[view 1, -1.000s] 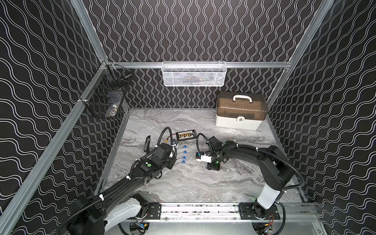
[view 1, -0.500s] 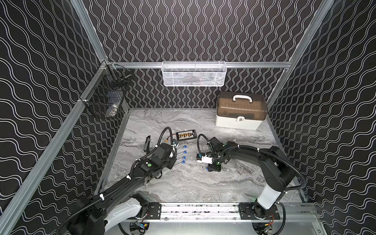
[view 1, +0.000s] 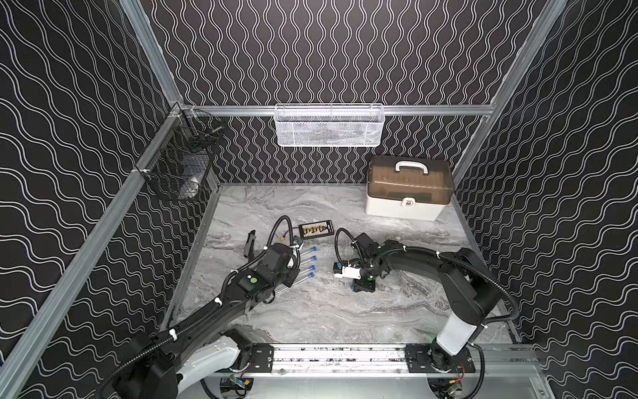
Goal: Insert stoppers into test tubes
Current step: Pick up the stopper from the center of the board.
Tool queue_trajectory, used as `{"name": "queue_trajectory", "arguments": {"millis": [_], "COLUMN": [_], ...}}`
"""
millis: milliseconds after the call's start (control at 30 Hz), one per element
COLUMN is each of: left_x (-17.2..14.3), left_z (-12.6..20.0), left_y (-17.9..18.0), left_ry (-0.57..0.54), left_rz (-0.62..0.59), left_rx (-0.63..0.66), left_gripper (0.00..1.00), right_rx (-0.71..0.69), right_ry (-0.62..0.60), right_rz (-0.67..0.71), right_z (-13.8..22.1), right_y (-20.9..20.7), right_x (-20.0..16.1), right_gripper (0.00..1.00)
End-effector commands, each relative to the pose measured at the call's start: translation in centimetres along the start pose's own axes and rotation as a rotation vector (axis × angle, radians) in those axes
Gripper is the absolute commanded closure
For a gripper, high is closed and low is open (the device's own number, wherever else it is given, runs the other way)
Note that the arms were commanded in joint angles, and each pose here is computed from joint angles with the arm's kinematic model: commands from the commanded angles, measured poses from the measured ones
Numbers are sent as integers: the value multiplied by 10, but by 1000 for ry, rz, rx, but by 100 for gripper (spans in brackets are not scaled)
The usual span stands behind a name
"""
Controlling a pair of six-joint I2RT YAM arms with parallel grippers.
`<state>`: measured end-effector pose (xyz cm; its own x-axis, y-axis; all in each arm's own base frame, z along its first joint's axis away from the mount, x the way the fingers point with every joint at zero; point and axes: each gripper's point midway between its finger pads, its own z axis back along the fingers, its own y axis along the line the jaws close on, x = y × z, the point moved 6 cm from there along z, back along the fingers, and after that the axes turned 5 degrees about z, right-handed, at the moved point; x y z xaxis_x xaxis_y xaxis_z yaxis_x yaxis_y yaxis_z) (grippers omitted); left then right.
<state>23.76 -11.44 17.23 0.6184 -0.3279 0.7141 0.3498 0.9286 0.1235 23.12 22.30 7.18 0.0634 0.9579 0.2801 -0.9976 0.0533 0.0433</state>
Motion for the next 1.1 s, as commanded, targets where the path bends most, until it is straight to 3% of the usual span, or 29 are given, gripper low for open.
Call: {"name": "queue_trajectory", "arguments": {"millis": [0,500,633,833,933,1067], "left_x": [6,6,9,-1,-8,-9], "left_z": [0,5,7,12,11,6], "left_y": [0,-2,-14,-39,-50,-61], "left_ry": [-32,-27,-32,-73,-86,-86], "left_rz": [3,-63,-205,-570,-722,-831], "left_rx": [0,-27,-127,-237,-253,-254], "left_gripper": [100,100,100,100,100,100], "right_rx": [52,73,64,41,17,68], "right_ry": [23,-22,-78,-34,-73,-106], "right_rz": [9,-21,-91,-243,-315,-404], "right_z": [-2,8,37,77,100,119], "right_y": [9,10,12,23,26,32], "right_x": [-6,2,10,7,12,25], "right_gripper": [76,90,90,90,91,91]}}
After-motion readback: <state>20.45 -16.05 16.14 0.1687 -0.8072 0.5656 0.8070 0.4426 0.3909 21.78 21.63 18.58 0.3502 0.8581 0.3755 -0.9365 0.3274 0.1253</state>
